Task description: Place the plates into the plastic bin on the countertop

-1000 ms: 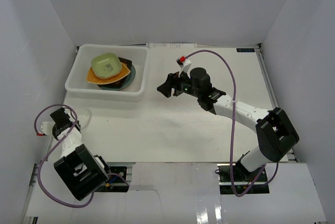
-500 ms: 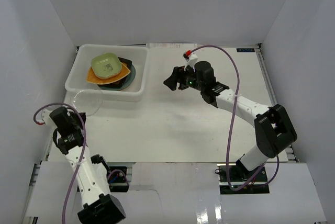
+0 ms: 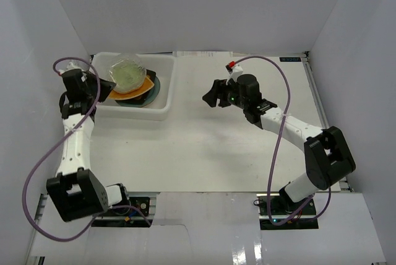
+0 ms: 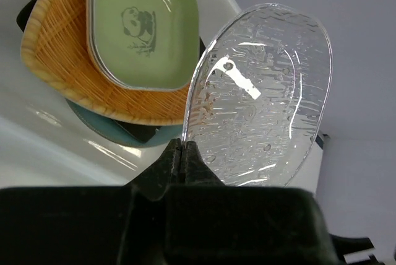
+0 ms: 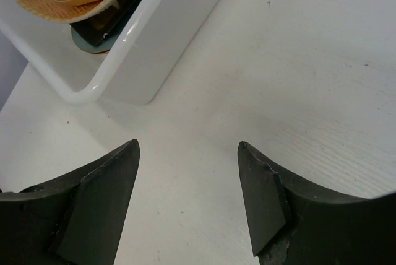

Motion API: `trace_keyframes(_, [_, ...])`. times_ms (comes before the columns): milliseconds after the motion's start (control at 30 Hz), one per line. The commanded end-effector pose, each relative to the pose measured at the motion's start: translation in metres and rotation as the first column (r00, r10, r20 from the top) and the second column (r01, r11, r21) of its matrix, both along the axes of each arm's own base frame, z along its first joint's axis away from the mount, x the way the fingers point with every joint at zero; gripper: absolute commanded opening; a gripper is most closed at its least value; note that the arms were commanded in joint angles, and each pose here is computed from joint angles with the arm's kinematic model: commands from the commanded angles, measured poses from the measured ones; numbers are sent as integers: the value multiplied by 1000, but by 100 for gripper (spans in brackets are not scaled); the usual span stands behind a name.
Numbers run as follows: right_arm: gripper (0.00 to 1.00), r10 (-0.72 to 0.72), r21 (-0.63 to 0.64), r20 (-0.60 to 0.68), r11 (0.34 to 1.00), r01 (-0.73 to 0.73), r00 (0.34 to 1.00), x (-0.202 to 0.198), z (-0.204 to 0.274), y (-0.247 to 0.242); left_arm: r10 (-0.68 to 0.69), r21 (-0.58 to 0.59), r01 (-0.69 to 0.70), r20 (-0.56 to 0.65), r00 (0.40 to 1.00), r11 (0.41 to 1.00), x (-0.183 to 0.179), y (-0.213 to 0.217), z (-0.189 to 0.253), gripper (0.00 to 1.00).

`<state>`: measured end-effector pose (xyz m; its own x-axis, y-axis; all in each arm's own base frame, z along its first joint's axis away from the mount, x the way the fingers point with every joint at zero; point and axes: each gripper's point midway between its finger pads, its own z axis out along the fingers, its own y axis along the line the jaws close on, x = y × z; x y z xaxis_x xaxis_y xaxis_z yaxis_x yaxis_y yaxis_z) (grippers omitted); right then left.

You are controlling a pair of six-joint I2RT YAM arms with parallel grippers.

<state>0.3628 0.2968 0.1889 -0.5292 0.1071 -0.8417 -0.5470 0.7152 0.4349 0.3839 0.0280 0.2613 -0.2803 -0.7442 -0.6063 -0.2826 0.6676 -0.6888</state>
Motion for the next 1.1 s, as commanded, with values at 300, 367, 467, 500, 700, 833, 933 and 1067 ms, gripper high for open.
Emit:
trace_keyframes(300, [70, -21, 2, 38, 1000, 21, 999, 0, 5, -10, -7, 121, 21, -115, 993, 992, 102, 30, -40, 0])
trace_keyframes(367, [70, -20, 4, 37, 1000, 20, 999, 1, 5, -9, -16, 120, 38, -174, 985, 992, 108, 30, -60, 0])
trace_keyframes(467, [70, -19, 5, 38, 1000, 18, 999, 3, 6, -8, -38, 118, 63, -205, 978, 991, 111, 26, -69, 0])
trace_keyframes(500, [71, -19, 6, 41, 1000, 18, 999, 2, 7, -8, -31, 124, 58, -206, 978, 991, 110, 27, -70, 12])
trace_keyframes(700, [71, -18, 18, 38, 1000, 17, 999, 2, 11, -7, 20, 173, 6, -150, 988, 985, 102, 35, -40, 98])
trace_keyframes(833, [72, -45, 30, 68, 999, 43, 997, -2, 31, -15, 17, 198, -9, -38, 999, 980, 91, 21, 9, 98])
trace_keyframes(933, [73, -68, 40, 105, 997, 64, 992, -8, 50, -23, -46, 219, 32, 62, 997, 975, 77, -10, 47, 98])
trace_keyframes(1067, [80, -88, 53, 147, 995, 81, 985, -19, 75, -34, -223, 220, 186, 155, 962, 957, 50, -75, 76, 98])
